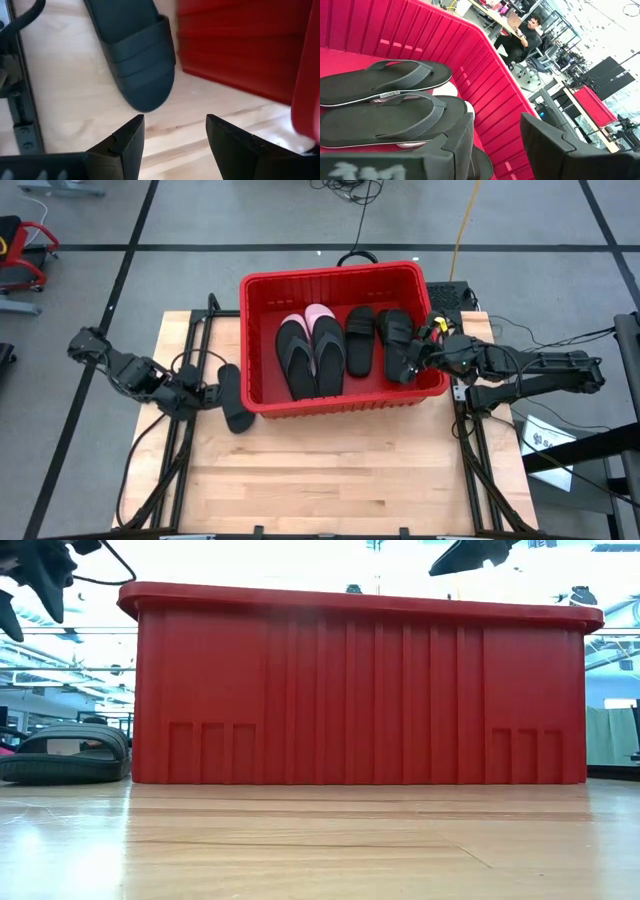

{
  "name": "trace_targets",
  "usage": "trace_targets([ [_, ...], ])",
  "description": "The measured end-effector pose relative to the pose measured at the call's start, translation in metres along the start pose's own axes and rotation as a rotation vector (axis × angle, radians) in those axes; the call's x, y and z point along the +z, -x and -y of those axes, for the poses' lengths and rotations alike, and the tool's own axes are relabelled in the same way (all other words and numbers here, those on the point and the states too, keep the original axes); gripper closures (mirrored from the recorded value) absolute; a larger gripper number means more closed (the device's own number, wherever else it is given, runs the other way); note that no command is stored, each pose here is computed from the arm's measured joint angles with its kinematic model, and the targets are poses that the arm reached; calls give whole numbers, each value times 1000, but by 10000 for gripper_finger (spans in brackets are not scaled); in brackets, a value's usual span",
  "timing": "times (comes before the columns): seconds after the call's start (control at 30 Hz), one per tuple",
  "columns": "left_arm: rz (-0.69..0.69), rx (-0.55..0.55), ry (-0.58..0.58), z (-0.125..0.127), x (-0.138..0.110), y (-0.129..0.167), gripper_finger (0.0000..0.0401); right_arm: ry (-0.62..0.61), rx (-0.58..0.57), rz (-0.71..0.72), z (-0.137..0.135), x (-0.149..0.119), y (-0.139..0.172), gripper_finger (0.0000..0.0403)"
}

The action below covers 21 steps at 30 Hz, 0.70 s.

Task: Pick and place slides into bin
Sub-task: Put the black slide into the red bin

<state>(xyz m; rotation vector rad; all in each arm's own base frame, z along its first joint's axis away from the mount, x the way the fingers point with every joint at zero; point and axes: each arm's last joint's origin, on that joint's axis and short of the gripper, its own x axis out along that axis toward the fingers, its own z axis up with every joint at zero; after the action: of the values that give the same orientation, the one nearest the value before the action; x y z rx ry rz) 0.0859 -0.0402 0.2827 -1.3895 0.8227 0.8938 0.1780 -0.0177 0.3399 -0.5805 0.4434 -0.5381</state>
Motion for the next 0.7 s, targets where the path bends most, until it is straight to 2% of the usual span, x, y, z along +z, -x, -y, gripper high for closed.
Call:
trace_targets([
  [0.1, 27, -23, 27, 0, 3, -2, 196, 0, 0, 0, 0, 0, 0, 252],
  [0.23, 57, -40, -19, 3, 6, -3, 196, -5, 0, 0, 0, 0, 0, 252],
  [0.37, 109, -94, 9, 8, 9, -3, 196, -48, 0, 1, 0, 0, 0, 252],
  [0.47, 124, -86, -96, 9, 10, -4, 196, -68, 0, 1, 0, 0, 0, 252],
  [0.6, 161, -56, 7, 10, 14, -7, 196, -78, 0, 1, 0, 0, 0, 252],
  [0.7, 154, 14, 54, 6, 18, -15, 196, -78, 0, 1, 0, 0, 0, 252],
])
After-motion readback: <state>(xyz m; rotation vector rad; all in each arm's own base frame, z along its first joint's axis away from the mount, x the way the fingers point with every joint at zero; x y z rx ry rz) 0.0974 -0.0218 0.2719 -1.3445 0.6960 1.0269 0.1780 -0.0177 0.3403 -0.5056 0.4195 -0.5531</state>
